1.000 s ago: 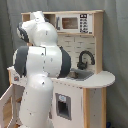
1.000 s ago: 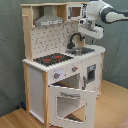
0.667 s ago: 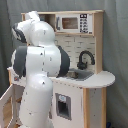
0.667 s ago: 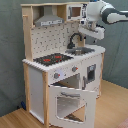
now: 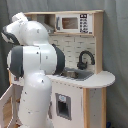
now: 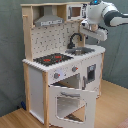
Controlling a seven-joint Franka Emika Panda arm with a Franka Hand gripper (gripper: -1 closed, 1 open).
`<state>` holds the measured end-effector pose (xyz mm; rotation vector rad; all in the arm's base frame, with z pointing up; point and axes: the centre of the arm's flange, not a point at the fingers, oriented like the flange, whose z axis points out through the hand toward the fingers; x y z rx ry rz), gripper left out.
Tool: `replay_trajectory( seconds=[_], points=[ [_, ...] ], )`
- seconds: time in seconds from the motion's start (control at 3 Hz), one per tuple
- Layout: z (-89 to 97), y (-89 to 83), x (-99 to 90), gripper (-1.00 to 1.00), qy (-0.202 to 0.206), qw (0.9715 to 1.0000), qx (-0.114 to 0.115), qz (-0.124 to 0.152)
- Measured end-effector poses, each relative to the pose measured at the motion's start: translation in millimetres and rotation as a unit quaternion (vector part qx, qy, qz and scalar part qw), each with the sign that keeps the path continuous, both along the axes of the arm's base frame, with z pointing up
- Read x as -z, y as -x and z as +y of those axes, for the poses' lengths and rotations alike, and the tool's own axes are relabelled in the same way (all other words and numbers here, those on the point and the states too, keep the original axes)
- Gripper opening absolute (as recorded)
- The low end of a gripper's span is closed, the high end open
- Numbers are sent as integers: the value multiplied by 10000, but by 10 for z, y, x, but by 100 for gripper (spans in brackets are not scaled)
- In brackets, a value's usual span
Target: Play with the kitchen
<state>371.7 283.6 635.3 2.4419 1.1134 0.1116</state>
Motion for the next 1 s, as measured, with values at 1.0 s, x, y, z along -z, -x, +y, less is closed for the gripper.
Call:
replay_trajectory(
  seconds=[1.0],
  points=[
    [384, 376, 21, 100, 1411, 9870, -379, -664]
  ],
)
